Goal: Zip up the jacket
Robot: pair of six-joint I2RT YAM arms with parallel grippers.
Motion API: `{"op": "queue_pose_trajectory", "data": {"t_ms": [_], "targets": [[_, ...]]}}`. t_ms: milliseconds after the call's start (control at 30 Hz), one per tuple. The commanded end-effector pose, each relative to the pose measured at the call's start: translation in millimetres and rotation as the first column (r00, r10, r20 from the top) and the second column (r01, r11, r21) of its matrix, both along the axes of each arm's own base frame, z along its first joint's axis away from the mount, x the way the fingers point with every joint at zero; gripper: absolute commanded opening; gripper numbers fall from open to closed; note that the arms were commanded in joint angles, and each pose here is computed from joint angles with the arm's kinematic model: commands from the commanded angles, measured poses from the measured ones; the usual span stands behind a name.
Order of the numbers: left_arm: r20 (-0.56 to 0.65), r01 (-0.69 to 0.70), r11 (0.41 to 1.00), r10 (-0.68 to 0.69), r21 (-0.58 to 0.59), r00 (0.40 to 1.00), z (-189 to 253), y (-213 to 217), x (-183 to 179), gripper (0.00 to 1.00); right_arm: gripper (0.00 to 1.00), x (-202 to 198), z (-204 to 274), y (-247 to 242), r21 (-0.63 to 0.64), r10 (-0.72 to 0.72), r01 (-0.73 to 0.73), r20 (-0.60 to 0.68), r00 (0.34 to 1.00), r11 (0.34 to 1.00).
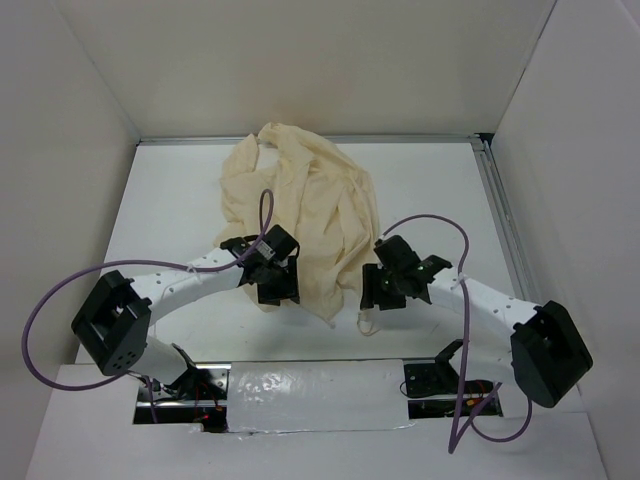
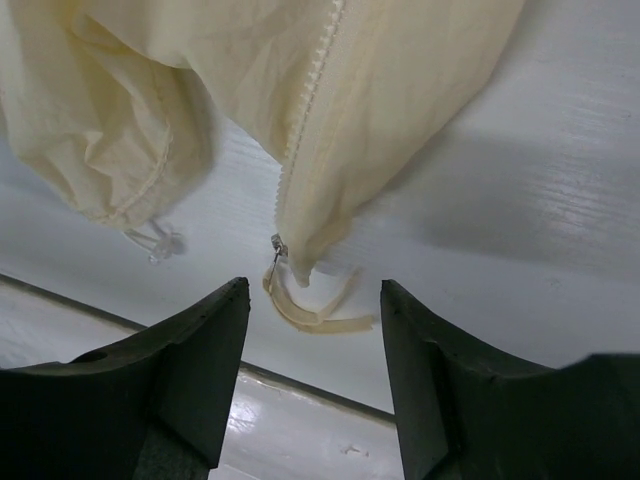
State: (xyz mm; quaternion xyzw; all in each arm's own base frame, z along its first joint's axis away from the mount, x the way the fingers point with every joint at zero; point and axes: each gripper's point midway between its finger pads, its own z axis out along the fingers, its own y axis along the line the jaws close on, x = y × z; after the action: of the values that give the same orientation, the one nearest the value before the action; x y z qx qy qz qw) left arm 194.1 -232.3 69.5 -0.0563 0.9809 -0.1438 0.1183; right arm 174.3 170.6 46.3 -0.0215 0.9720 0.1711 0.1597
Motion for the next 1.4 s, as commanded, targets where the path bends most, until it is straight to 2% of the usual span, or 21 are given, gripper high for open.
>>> {"op": "queue_pose_trajectory", "data": {"t_ms": [0,133,333,633,800,833,900,933,967,1300,1367], "targets": [[0.010,-0.017,1.000,0.017,0.006,1.000,5,4,-2,0.61,0.60,13,1,11,0.030,-0.038,0.036,0.048,0.998,0.999],[0.008,-0.020,1.000,0.020,0.013,1.000,3,6,-4,0.61,0.55,17,-2,20,0.071,-0.050,0.047,0.045,0.998,0.996],[0.004,-0.015,1.000,0.015,0.011,1.000,0,6,-6,0.61,0.44,10,-18,19,0.053,-0.065,0.065,-0.015,0.998,0.996],[0.002,-0.011,1.000,0.010,0.003,1.000,-2,5,-7,0.59,0.45,4,-27,17,0.038,-0.085,0.087,-0.042,0.995,0.996],[0.004,-0.008,1.000,0.008,-0.002,1.000,-2,4,-5,0.59,0.39,6,-29,18,0.035,-0.094,0.095,-0.036,0.995,0.995],[0.006,-0.004,1.000,0.004,0.000,1.000,-2,4,-6,0.59,0.30,8,-29,18,0.035,-0.098,0.099,-0.033,0.995,0.994],[0.007,-0.004,1.000,0.004,-0.001,1.000,-2,3,-5,0.60,0.20,8,-31,18,0.033,-0.102,0.103,-0.034,0.994,0.994],[0.007,-0.002,1.000,0.002,-0.001,1.000,-3,3,-5,0.60,0.07,9,-30,19,0.040,-0.102,0.103,-0.031,0.994,0.994],[0.009,0.003,1.000,-0.003,-0.004,1.000,-3,3,-4,0.60,0.00,9,-28,20,0.045,-0.098,0.099,-0.026,0.995,0.994],[-0.009,0.008,1.000,-0.007,0.015,1.000,-17,-5,4,0.57,0.00,12,-4,24,0.103,-0.062,0.058,0.035,0.997,0.993],[-0.019,0.005,1.000,-0.004,0.022,1.000,-22,-7,5,0.57,0.03,11,-6,21,0.092,-0.064,0.061,0.028,0.998,0.994]]}}
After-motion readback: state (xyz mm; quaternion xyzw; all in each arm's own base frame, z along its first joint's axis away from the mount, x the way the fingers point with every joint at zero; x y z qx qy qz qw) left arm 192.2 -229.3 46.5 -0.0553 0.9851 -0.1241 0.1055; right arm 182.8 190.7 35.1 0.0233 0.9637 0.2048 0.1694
